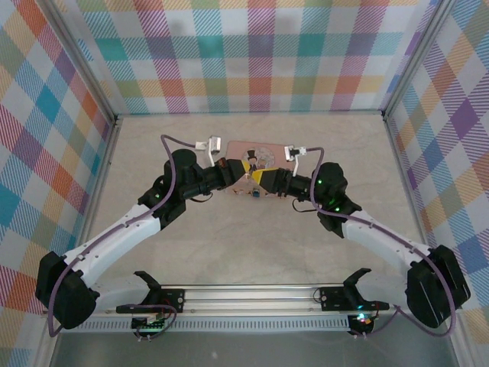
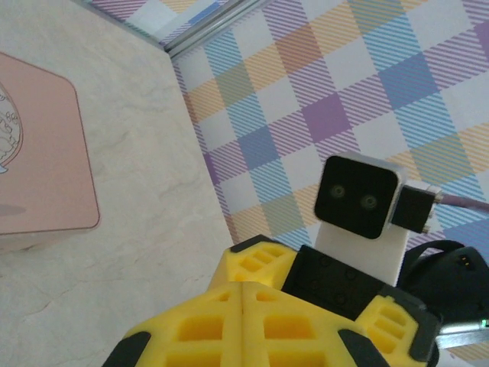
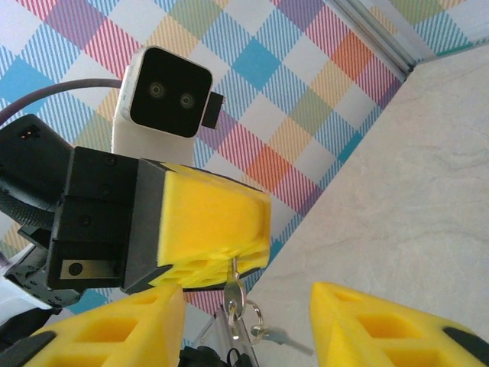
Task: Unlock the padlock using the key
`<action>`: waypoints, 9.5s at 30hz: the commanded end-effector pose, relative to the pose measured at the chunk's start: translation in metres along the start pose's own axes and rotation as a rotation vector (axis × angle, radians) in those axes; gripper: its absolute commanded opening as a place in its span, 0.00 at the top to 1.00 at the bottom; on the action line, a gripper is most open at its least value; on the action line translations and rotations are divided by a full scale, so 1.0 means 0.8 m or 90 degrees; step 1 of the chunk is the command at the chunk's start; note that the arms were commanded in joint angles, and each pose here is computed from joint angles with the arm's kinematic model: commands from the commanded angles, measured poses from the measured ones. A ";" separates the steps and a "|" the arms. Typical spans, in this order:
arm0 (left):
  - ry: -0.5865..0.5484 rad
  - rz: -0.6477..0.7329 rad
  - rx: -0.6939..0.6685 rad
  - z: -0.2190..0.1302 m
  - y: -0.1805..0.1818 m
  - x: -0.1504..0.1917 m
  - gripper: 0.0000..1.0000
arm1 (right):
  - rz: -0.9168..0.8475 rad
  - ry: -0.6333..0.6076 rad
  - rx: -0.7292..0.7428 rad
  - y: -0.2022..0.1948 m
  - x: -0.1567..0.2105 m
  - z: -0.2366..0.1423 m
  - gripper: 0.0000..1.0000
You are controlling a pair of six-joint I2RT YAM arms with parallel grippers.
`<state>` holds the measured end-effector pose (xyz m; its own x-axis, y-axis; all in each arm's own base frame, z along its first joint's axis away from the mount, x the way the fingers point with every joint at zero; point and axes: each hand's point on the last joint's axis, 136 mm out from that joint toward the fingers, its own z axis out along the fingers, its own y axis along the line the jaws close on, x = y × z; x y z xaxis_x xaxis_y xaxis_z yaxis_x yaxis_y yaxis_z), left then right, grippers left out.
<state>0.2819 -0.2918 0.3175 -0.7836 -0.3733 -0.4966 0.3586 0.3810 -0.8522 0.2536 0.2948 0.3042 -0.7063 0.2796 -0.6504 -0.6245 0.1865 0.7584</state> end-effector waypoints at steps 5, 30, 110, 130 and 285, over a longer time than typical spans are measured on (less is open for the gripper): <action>-0.031 0.005 0.034 -0.007 -0.017 -0.009 1.00 | -0.001 -0.014 -0.046 0.021 -0.014 0.018 0.56; -0.070 0.019 0.020 -0.022 -0.012 -0.015 1.00 | 0.042 0.024 -0.097 0.030 0.001 0.034 0.68; 0.033 0.023 -0.387 0.075 0.292 -0.042 0.10 | 0.042 0.096 0.673 -0.351 -0.058 -0.112 1.00; -0.028 0.024 -0.430 -0.020 0.269 -0.030 0.08 | -0.007 0.132 0.601 -0.344 -0.076 -0.067 1.00; -0.030 0.040 0.135 0.043 -0.084 -0.018 1.00 | 0.018 -0.045 -0.104 0.033 -0.072 -0.035 0.85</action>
<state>0.2903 -0.3404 0.3701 -0.7442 -0.3825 -0.5475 0.4879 0.2485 -0.8368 0.2728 0.2569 0.3555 -0.7156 0.3533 -0.6026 -0.6287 0.0501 0.7760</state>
